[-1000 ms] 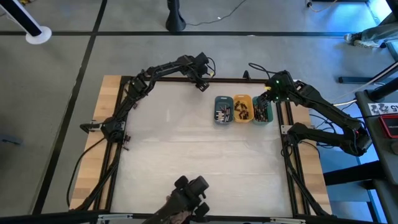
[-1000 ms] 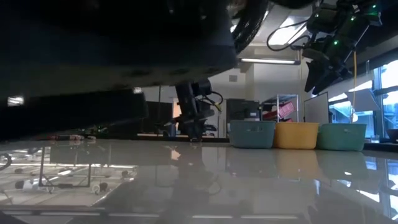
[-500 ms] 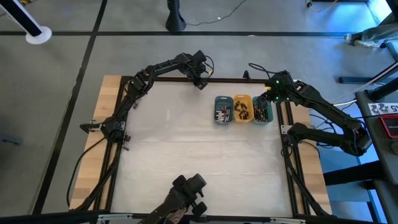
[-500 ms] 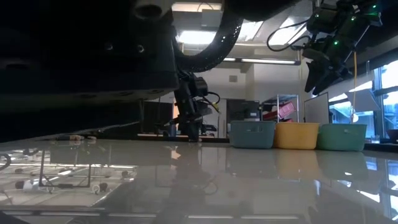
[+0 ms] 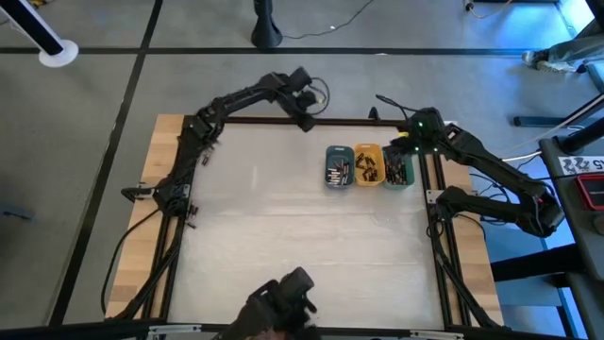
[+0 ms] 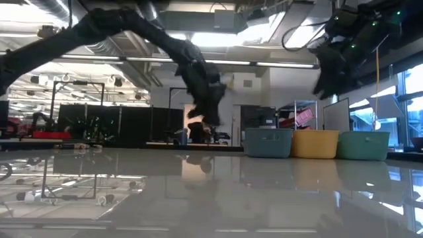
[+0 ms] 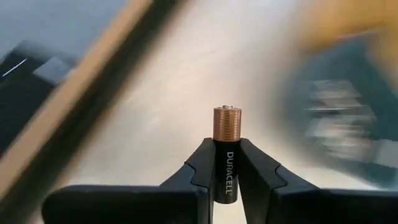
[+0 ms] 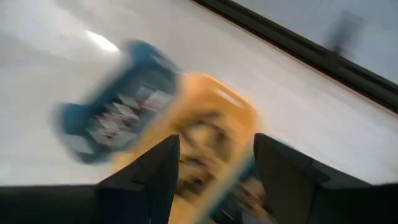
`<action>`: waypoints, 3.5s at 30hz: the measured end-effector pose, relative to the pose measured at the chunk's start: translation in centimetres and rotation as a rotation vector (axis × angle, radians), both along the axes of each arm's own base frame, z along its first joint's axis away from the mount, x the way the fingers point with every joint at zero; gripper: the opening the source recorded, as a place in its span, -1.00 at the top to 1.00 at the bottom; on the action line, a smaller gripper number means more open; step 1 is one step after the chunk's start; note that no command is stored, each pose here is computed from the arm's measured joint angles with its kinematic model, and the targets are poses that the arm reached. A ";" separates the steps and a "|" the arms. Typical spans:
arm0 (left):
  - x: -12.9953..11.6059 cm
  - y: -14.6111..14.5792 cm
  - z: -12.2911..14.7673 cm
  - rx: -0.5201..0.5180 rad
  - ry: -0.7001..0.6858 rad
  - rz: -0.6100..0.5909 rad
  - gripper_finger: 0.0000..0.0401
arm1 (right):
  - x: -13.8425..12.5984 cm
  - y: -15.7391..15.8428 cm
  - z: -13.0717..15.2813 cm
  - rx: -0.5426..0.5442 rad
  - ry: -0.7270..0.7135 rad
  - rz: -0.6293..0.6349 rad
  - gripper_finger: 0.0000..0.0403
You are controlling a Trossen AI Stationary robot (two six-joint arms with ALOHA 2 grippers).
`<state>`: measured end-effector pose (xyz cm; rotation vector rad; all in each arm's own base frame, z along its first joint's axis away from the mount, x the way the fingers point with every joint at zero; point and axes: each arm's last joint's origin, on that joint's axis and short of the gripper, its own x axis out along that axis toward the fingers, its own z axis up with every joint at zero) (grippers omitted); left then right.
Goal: Sort batteries
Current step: Put the black battery into the green bin
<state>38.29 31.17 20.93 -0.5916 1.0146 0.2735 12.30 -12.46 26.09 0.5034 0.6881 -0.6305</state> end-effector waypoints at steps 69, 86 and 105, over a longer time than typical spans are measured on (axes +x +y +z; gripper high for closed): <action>9.4 -12.1 10.5 0.236 -0.817 -0.575 0.74 | 3.4 3.6 3.4 -0.368 -0.605 0.365 0.15; 9.5 -12.4 10.0 0.292 -0.735 -0.513 0.45 | 3.3 3.6 2.9 -0.356 -0.549 0.365 0.77; 1.3 -8.6 4.6 0.188 0.221 -0.303 0.08 | -1.1 3.7 -0.5 -0.047 0.106 -0.060 0.77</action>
